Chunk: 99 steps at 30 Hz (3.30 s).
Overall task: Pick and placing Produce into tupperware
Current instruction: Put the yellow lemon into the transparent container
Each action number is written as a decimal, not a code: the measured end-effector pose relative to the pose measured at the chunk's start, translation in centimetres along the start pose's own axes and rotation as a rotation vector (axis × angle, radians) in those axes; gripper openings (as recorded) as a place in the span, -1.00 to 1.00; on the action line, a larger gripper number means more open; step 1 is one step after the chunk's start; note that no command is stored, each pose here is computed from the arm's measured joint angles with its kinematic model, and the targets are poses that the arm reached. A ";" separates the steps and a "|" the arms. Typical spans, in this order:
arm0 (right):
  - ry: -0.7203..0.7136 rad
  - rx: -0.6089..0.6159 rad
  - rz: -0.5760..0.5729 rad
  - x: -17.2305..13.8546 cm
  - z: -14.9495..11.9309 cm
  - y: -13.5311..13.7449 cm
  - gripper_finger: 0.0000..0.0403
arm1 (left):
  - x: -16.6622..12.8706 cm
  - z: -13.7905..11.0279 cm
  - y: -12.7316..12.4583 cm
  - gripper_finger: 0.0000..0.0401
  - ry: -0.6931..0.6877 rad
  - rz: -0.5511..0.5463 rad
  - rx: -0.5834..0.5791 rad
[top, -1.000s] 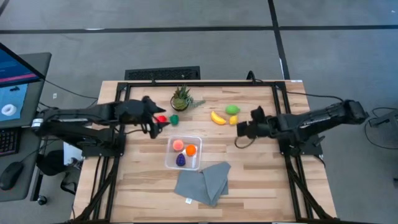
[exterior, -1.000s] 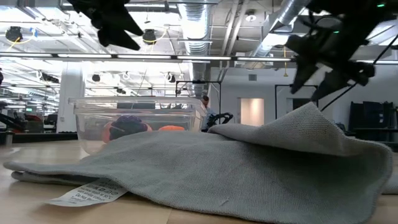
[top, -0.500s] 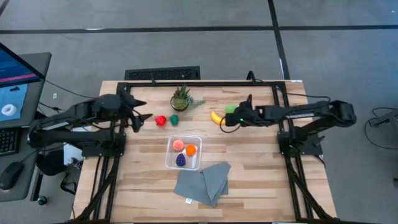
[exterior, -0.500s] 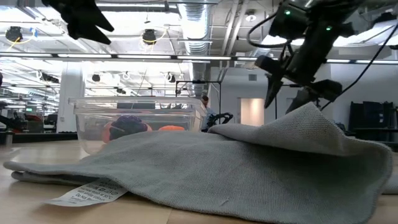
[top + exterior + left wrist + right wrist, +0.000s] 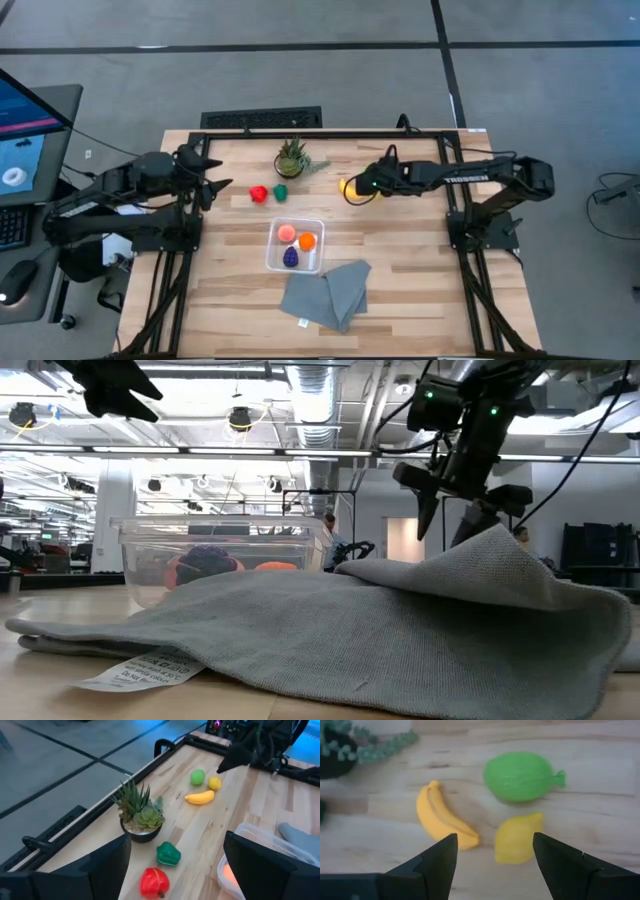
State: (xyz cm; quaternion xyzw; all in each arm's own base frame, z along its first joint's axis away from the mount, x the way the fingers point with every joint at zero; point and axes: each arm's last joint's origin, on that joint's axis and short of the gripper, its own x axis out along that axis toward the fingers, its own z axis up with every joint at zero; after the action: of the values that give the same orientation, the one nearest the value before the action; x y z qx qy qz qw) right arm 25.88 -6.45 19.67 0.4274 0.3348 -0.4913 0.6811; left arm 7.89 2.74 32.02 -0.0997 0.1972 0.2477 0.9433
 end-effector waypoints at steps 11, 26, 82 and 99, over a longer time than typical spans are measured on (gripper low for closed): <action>0.028 0.099 -0.093 0.1 0.0 -1.0 0.40 | 0.0 -0.5 0.1 0.53 0.049 0.010 0.108; 0.039 0.164 -0.106 0.8 -0.3 -0.8 0.40 | 0.0 -0.5 0.1 0.53 0.049 0.016 0.155; 0.109 0.132 -0.176 5.3 -0.6 -1.1 0.40 | 0.0 -0.9 0.2 0.53 0.091 0.005 0.111; 0.103 0.088 -0.170 5.4 -0.6 -1.1 0.33 | 0.0 -0.9 0.2 0.53 0.090 0.005 0.100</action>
State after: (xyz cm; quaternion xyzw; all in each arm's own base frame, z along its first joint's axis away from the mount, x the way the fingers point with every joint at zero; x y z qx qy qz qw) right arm 26.40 -8.10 14.41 0.4518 0.3827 -0.5388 0.5993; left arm 7.51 2.61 31.24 -0.0631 0.2518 0.2354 0.9366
